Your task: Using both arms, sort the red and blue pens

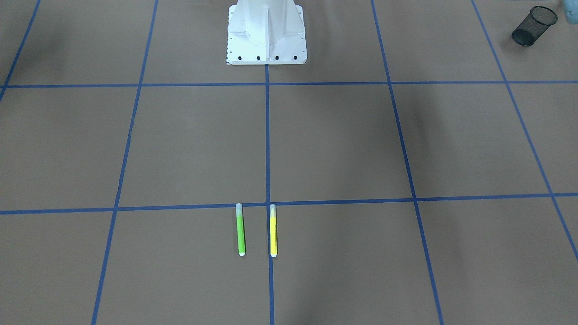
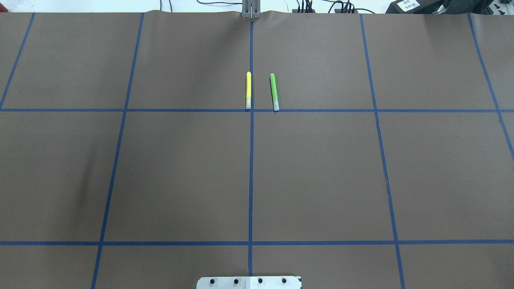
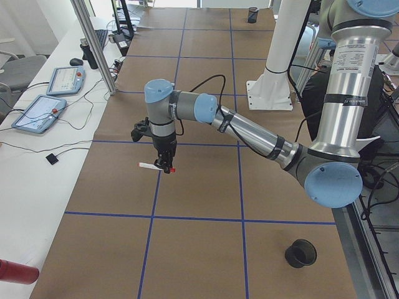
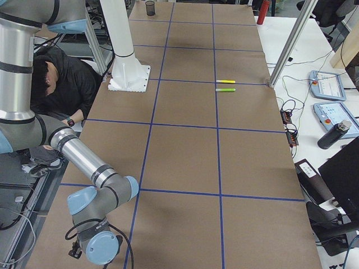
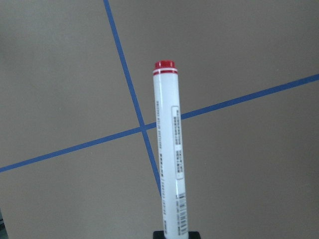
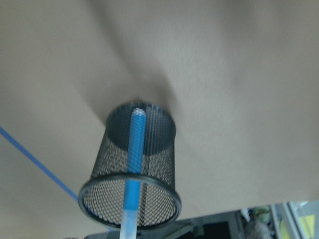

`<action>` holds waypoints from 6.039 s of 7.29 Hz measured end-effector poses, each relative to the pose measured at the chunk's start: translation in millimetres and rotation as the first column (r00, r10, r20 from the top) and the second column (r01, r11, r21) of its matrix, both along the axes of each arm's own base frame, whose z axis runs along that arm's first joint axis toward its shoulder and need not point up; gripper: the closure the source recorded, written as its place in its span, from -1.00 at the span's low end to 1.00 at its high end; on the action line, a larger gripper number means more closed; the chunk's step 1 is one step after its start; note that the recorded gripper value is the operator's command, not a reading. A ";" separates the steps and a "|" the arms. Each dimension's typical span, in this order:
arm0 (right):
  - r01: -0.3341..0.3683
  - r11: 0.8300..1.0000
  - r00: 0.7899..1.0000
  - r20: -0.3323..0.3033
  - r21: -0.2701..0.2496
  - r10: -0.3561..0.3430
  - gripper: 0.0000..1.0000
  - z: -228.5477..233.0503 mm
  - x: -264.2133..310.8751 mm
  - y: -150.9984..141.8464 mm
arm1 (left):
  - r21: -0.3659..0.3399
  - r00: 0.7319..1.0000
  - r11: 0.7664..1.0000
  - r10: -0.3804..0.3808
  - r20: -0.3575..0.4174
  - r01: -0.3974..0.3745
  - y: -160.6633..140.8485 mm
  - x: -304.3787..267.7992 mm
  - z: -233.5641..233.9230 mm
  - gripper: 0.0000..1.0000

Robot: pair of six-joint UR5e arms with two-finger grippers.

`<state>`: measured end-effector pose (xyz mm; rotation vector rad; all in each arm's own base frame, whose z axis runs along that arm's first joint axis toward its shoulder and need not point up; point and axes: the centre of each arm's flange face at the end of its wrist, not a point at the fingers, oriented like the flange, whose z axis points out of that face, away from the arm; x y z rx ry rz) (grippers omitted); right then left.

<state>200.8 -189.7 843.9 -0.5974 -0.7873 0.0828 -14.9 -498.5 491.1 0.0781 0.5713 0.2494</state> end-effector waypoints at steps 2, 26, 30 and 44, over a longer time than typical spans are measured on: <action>-0.075 0.987 0.991 -0.096 0.143 0.090 -1.00 -27.7 21.7 -54.2 | -0.093 0.999 0.995 -0.032 0.003 0.032 49.4 -24.1 45.0 1.00; -0.227 0.881 0.969 0.009 0.415 0.245 -1.00 -221.3 -81.3 -228.8 | -0.994 0.791 0.076 -0.602 -0.108 -0.078 438.3 -90.9 359.0 -1.00; -0.202 0.866 0.976 0.025 0.457 0.214 -1.00 -243.6 -95.9 -236.0 | -0.944 0.799 0.325 -0.580 -0.156 0.051 320.0 -151.5 333.1 -1.00; -0.276 0.830 0.954 0.035 0.484 0.297 -1.00 -232.7 -138.3 -268.2 | 0.019 0.932 0.958 -0.273 -0.240 0.285 -5.2 -43.4 85.9 -1.00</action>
